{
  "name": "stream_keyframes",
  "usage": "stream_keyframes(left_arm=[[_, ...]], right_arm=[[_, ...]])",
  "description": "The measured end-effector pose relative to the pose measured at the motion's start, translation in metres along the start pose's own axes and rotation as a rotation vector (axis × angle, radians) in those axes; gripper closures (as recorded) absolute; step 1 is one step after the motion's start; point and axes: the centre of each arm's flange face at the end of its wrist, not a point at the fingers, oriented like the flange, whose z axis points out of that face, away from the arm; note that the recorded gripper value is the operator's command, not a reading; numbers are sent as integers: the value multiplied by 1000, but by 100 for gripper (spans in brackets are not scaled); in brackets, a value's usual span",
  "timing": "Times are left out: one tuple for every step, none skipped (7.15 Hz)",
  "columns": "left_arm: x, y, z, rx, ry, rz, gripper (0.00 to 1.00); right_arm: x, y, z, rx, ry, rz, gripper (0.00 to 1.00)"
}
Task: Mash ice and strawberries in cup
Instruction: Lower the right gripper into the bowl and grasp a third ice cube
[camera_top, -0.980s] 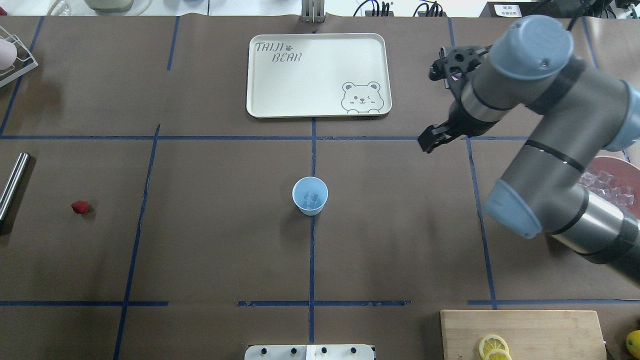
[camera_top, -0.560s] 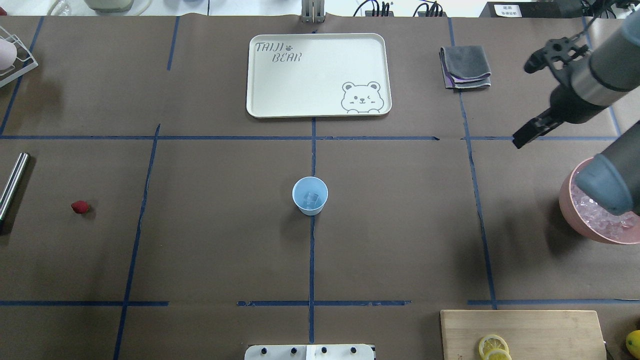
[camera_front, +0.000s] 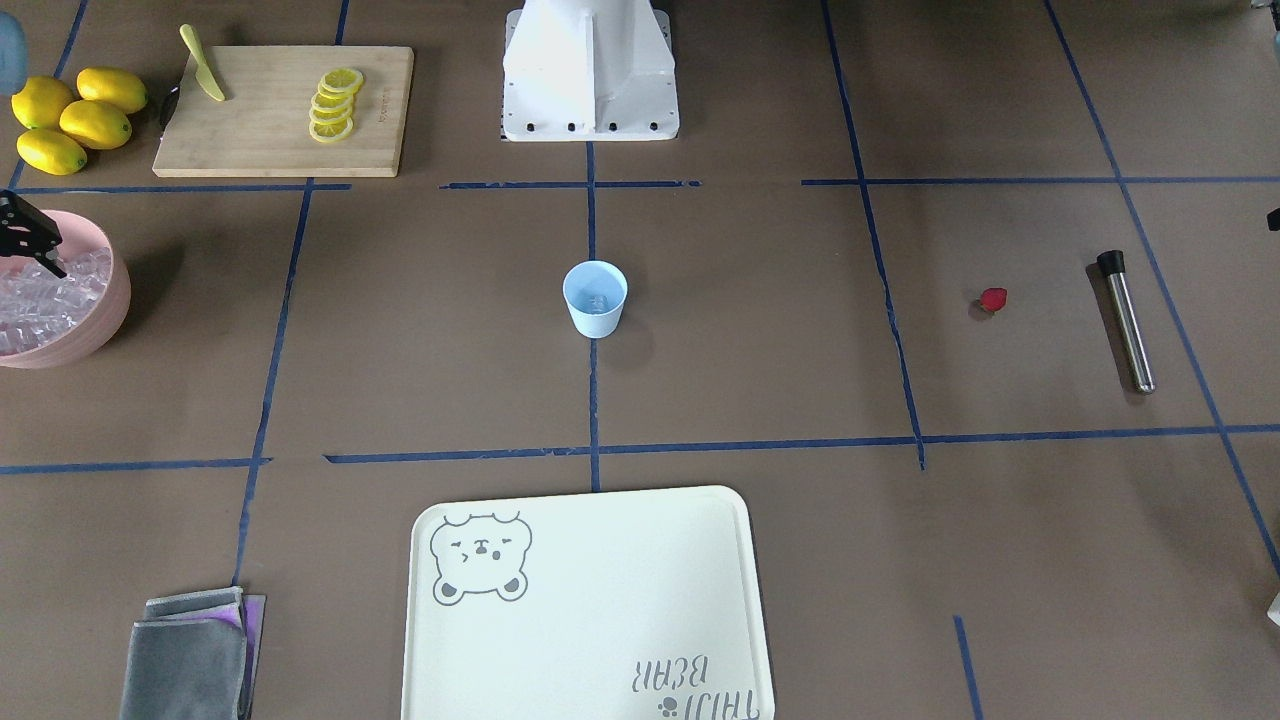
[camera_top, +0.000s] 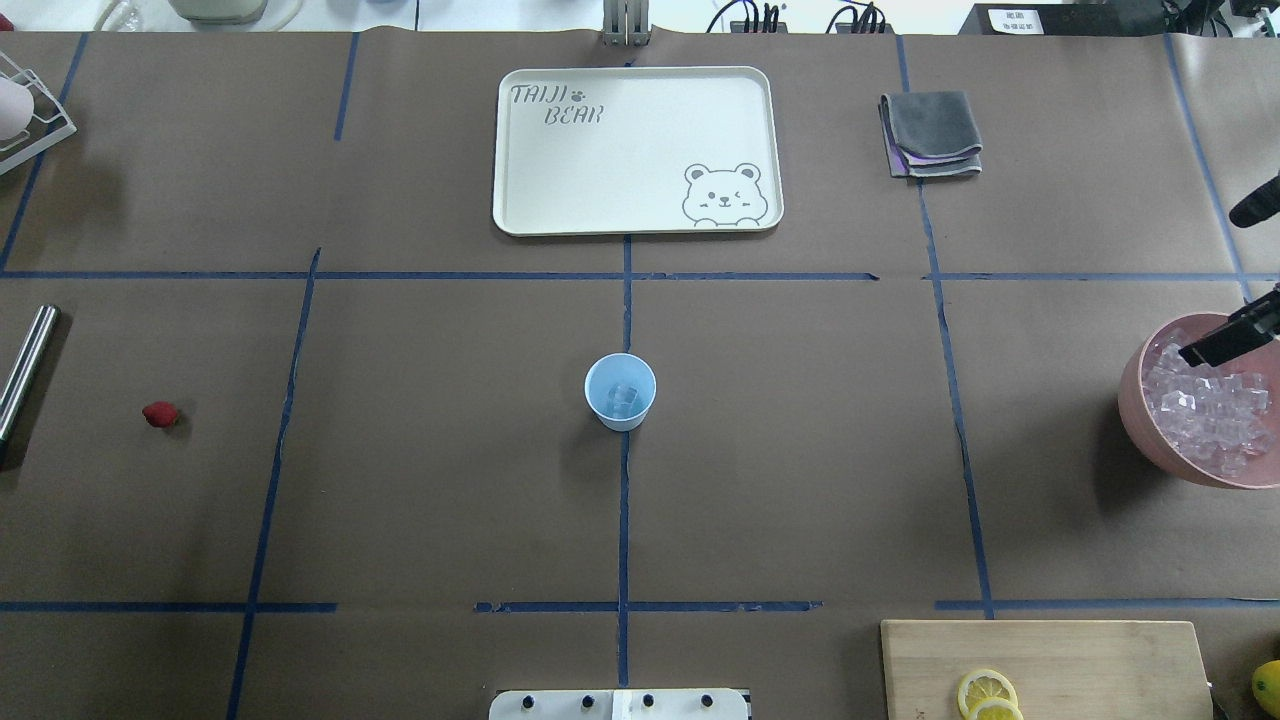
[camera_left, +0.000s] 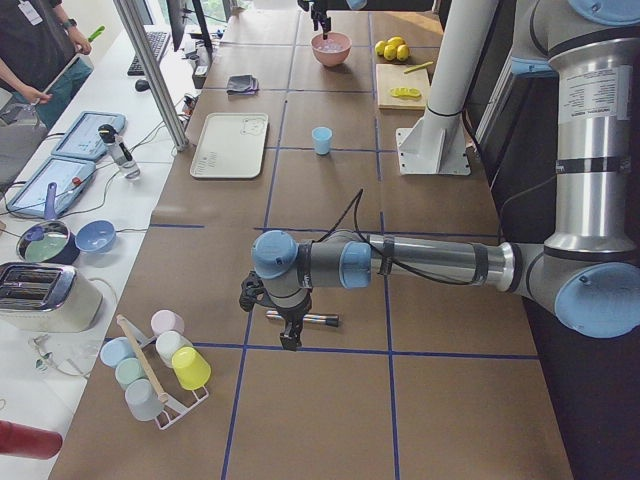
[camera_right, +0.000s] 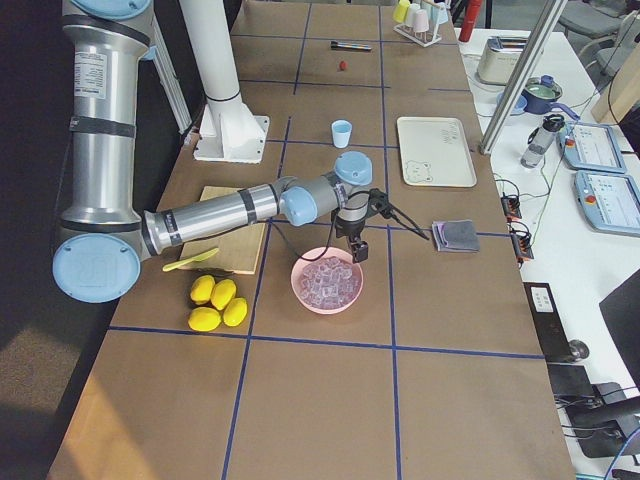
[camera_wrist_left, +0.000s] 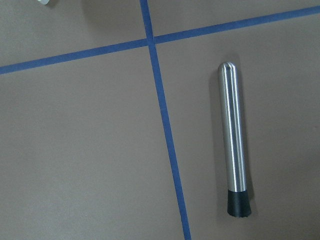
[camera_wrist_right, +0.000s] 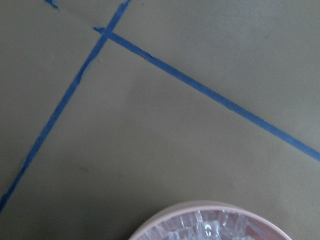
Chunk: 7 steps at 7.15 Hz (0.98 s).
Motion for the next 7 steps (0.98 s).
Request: stream_keyframes(left_arm=[[0,0,0,0,0,0,0],[1,0,-1,1,0,0,0],[1,0,-1,2,0,1,0],[2,0,-2,4,-1,4,0],[3,-1,-3,5,-1,6,0],[3,-1,-3,6,-1,6,0],[3,0,-3,6,-1,6,0]], right_arm=[[13,18,13,-8,17,6,6],[25,31,25,-13,36,9,7],[33,38,34,-18,46,12,8],[34,41,41,-25,48,12,10],[32,41,46,-33,45,11,15],[29,41,50,-41,42,7,20],[28,42,54,-51,39,4,26]])
